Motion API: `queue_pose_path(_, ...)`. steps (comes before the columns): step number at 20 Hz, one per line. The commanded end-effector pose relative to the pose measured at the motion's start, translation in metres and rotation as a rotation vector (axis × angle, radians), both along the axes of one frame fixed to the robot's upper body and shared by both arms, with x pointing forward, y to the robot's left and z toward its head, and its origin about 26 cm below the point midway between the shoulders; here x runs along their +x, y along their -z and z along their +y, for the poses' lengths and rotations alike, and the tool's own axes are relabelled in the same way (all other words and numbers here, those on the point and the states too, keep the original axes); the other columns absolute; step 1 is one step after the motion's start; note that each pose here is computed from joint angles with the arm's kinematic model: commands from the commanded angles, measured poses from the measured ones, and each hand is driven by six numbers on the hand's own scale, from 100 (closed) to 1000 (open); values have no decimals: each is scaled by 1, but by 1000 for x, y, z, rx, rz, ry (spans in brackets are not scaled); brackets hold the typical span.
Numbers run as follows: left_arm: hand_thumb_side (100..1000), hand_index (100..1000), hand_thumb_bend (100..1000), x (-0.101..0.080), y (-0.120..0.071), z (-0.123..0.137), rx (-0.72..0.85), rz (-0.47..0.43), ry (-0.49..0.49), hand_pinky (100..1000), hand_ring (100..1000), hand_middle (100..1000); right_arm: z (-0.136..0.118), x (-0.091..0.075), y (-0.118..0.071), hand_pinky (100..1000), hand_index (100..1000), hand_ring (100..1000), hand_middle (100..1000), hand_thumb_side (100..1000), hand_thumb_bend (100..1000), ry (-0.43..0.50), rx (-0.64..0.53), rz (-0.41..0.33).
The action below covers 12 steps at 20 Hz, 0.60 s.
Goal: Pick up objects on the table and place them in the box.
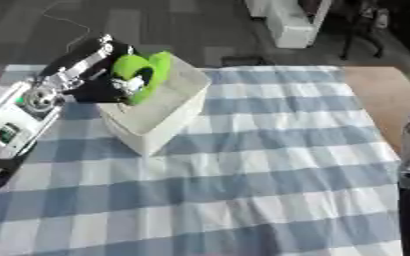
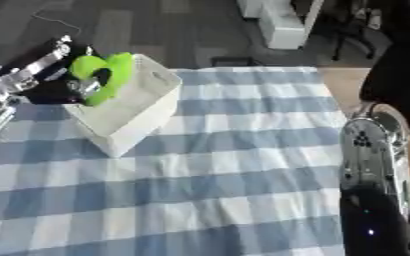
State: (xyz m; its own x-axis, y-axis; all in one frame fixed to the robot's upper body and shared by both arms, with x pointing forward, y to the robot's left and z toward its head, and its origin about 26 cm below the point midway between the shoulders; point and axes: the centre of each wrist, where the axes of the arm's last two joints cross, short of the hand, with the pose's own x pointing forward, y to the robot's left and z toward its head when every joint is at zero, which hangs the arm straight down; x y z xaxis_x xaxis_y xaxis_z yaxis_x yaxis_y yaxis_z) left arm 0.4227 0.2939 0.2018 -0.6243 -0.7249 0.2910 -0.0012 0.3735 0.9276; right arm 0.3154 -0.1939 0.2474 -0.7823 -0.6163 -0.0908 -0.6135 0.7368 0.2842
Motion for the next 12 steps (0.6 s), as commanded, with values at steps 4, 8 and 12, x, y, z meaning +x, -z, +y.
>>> queue_pose_path(4, 679, 322, 100, 12, 12, 24, 220, -138, -41, 100, 100, 100, 5, -3, -11, 371, 726, 478, 588, 971, 100, -28, 5, -35)
queue_pose_path(8, 848, 594, 106, 15, 21, 30, 309, -200, -47, 100, 417, 453, 6, -4, -11, 372, 724, 478, 587, 971, 100, -34, 4, -37)
queue_pose_path(12, 868, 674, 221, 18, 26, 31, 328, -233, -43, 100, 641, 660, 6, -4, -12, 372, 724, 478, 587, 972, 100, -37, 3, -39)
